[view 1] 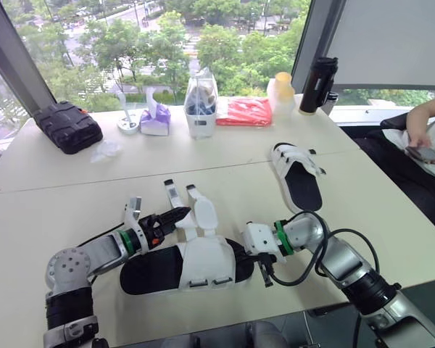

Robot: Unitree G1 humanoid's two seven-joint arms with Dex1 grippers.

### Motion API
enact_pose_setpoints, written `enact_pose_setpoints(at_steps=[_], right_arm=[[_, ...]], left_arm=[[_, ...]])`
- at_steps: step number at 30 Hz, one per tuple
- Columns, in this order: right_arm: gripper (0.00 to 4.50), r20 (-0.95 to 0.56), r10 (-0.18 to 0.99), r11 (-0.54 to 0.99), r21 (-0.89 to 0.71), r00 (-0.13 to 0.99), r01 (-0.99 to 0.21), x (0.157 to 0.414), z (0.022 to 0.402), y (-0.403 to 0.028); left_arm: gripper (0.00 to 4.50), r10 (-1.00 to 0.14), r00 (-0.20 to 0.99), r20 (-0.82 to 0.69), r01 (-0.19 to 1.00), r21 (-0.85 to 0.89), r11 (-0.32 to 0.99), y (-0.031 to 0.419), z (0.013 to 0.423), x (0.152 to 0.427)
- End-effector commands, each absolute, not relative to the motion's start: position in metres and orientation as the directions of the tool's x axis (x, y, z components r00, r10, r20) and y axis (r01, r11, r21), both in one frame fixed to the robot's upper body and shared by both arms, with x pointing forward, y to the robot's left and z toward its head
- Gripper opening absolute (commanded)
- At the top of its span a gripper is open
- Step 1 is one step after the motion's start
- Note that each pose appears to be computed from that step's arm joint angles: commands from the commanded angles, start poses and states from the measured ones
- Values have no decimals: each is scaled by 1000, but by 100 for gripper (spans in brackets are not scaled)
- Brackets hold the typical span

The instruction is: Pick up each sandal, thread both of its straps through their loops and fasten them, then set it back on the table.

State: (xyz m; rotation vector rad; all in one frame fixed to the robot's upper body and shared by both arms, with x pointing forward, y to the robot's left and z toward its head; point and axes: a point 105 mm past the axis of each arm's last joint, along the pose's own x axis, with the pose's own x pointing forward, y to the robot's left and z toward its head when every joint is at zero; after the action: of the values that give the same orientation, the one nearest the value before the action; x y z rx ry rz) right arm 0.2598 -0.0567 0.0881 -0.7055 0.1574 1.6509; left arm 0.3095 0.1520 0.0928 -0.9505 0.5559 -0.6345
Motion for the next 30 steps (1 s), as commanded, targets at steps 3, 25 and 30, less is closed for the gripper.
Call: enact_pose_setpoints(at_steps=[3,25,30], right_arm=[[0,-470,882,-200,-322,-27,-926,264,108,-51],[0,-460,888,-125,-266,11,-956,248,80,-56],[0,-451,891,-91,-275,45,-957,254,66,-57]], left_arm=[[445,-690,703,-173,239,-856,458,155,89,307],[445,-694,705,-145,261,-857,444,145,91,302],[445,-694,706,-139,270,-854,445,144,94,302]])
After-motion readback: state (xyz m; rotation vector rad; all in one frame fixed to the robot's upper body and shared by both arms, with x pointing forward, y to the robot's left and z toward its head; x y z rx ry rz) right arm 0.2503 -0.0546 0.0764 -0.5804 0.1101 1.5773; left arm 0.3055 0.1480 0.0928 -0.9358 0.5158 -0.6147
